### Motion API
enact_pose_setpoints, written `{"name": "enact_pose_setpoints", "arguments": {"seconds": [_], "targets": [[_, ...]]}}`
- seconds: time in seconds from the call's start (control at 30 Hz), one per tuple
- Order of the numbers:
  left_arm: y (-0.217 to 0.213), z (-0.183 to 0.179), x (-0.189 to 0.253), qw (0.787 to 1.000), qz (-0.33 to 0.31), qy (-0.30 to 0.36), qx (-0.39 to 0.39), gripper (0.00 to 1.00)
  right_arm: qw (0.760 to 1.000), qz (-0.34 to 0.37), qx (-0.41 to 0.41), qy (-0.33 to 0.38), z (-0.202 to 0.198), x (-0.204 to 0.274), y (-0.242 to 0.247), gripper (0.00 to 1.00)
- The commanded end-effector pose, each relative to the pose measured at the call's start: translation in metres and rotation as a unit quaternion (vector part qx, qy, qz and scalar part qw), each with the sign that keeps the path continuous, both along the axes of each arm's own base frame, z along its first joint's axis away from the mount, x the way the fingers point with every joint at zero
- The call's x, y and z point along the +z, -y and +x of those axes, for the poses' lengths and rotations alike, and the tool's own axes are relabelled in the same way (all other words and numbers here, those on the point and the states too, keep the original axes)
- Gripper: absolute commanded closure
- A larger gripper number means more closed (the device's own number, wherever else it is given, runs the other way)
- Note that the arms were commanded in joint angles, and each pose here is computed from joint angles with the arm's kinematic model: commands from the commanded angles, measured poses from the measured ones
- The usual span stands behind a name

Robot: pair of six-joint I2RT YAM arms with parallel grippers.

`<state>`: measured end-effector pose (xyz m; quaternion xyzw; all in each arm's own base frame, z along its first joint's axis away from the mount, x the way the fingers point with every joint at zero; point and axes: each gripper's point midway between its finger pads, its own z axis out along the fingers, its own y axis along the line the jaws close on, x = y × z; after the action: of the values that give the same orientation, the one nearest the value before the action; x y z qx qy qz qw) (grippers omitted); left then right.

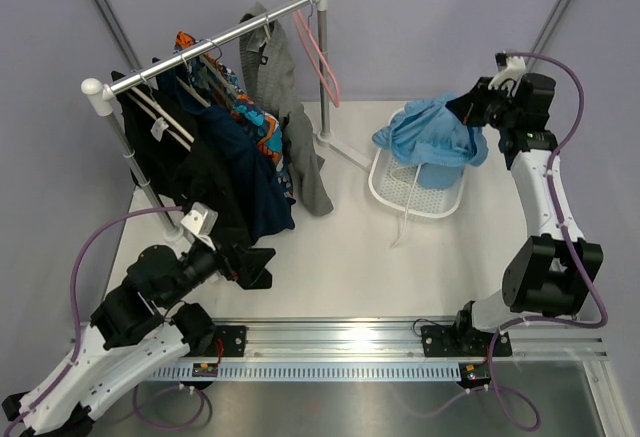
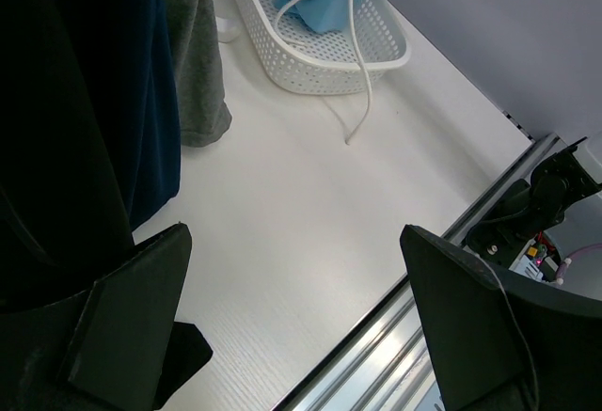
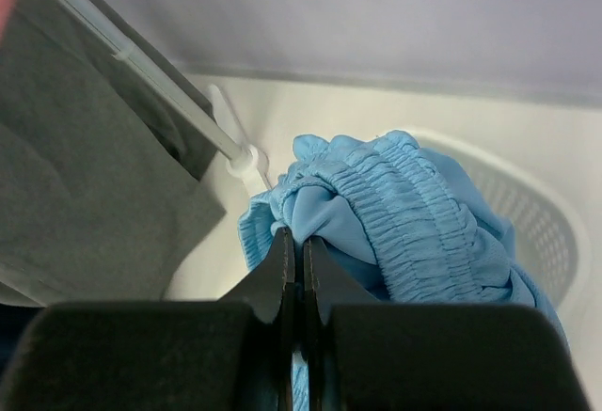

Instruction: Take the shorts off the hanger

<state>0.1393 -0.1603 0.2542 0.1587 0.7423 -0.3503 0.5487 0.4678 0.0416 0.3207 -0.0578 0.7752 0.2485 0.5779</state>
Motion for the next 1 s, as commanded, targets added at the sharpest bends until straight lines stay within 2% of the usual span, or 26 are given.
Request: {"name": "enact_pose_setpoints", "arguments": {"seconds": [0.0, 0.17, 0.27, 0.33, 0.43, 0.6, 0.73, 0.8, 0.9, 0.97], "targets": [[-0.004, -0.003, 0.024, 0.999, -0.030, 0.024, 0.003, 0.01, 0.996, -0.016, -0.045, 0.074, -0.017, 0.029, 0.030, 1.00], [-0.005, -0.004, 0.020, 0.999, -0.028, 0.024, 0.003, 0.01, 0.991, -0.027, -0.109, 0.071, -0.028, 0.022, 0.069, 1.00], [-0.001, -0.002, 0.021, 0.999, -0.026, 0.030, -0.003, 0.01, 0.995, -0.043, -0.091, 0.026, -0.018, -0.002, 0.072, 1.00], [0.001, 0.000, 0.022, 0.999, -0.023, 0.034, -0.006, 0.01, 0.995, -0.041, -0.081, -0.030, -0.009, -0.033, 0.068, 1.00], [0.006, 0.002, 0.021, 0.999, -0.016, 0.032, -0.011, 0.01, 0.995, -0.049, -0.062, -0.065, 0.002, -0.051, 0.055, 1.00], [0.010, 0.005, 0.019, 0.999, -0.011, 0.027, -0.014, 0.01, 0.996, -0.057, -0.024, -0.058, 0.017, -0.046, 0.014, 1.00], [0.011, 0.006, 0.019, 0.999, -0.012, 0.026, -0.013, 0.01, 0.997, -0.036, -0.029, -0.056, 0.038, -0.042, -0.016, 1.00], [0.010, 0.005, 0.019, 1.000, -0.013, 0.023, -0.011, 0.01, 0.997, 0.004, -0.032, -0.067, 0.047, -0.039, -0.029, 1.00], [0.009, 0.004, 0.019, 1.000, -0.016, 0.020, -0.010, 0.01, 0.991, 0.014, -0.048, -0.128, 0.056, -0.076, -0.030, 1.00], [0.009, 0.004, 0.018, 1.000, -0.018, 0.019, -0.010, 0.01, 0.981, -0.009, -0.059, -0.185, 0.054, -0.121, -0.023, 1.00]]}}
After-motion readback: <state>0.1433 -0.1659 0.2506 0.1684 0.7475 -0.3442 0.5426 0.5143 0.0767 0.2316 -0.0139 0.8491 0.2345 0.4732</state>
